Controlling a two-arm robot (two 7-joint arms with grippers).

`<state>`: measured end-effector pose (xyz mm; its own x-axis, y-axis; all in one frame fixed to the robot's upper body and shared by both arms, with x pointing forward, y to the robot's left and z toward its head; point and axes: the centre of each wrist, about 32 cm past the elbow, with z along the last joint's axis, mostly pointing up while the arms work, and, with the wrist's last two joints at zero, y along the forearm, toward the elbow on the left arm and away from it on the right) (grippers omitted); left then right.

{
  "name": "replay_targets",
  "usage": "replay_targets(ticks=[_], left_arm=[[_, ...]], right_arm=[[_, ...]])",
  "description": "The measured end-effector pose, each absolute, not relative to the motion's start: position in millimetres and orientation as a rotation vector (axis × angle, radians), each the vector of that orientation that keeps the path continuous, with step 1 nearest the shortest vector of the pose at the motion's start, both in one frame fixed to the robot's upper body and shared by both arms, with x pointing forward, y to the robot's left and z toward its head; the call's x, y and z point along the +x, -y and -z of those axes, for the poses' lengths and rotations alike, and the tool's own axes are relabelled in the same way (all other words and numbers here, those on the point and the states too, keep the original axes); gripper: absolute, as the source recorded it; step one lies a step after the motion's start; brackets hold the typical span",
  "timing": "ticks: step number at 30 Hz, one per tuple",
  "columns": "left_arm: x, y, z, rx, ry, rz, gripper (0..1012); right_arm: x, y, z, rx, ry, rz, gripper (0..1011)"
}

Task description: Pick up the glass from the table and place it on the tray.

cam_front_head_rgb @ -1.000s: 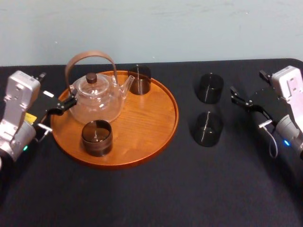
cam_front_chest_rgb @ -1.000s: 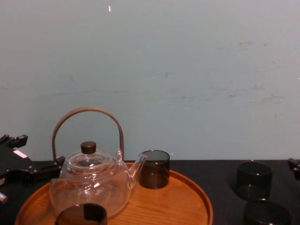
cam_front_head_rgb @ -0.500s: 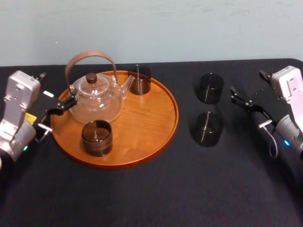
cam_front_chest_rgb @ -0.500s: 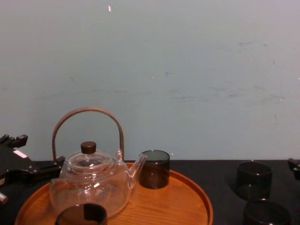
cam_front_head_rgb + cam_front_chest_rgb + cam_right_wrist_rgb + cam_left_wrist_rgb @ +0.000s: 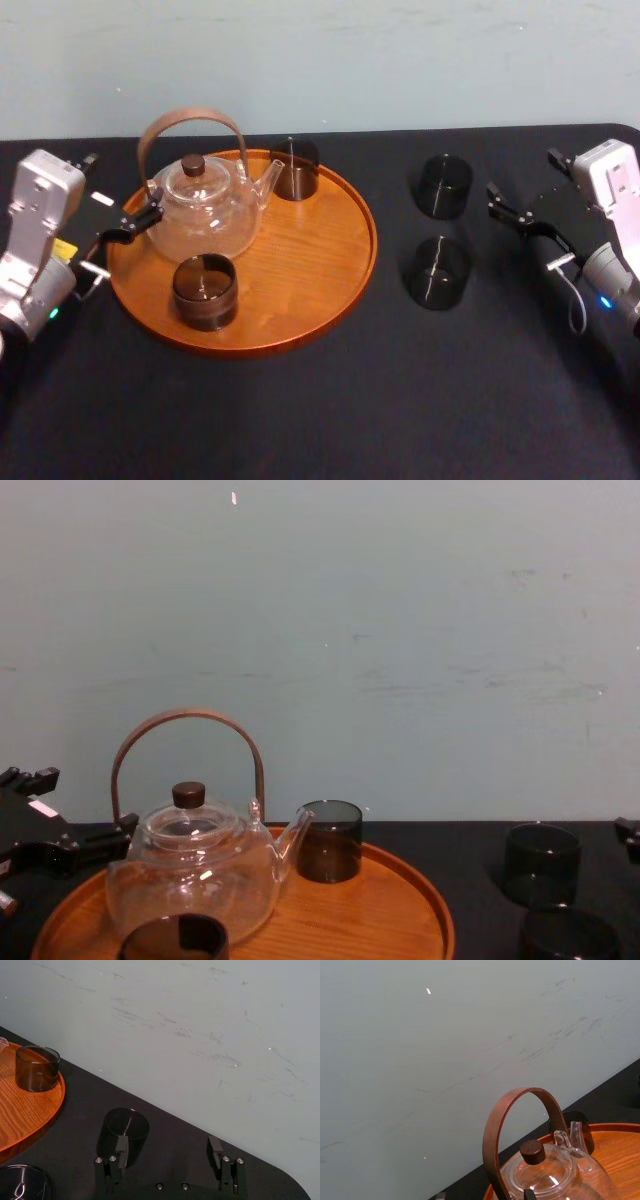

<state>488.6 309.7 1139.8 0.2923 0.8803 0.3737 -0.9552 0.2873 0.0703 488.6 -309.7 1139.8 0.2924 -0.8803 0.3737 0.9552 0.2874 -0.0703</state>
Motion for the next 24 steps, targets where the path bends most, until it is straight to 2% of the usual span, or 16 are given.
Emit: replay_targets(ticks=[24], left_arm=[[488.6, -309.7, -1139.8, 0.304, 0.285, -1.248, 1010]], right_arm=[[487.7, 314.6, -1142.0, -0.283, 0.265, 1.234, 1002]])
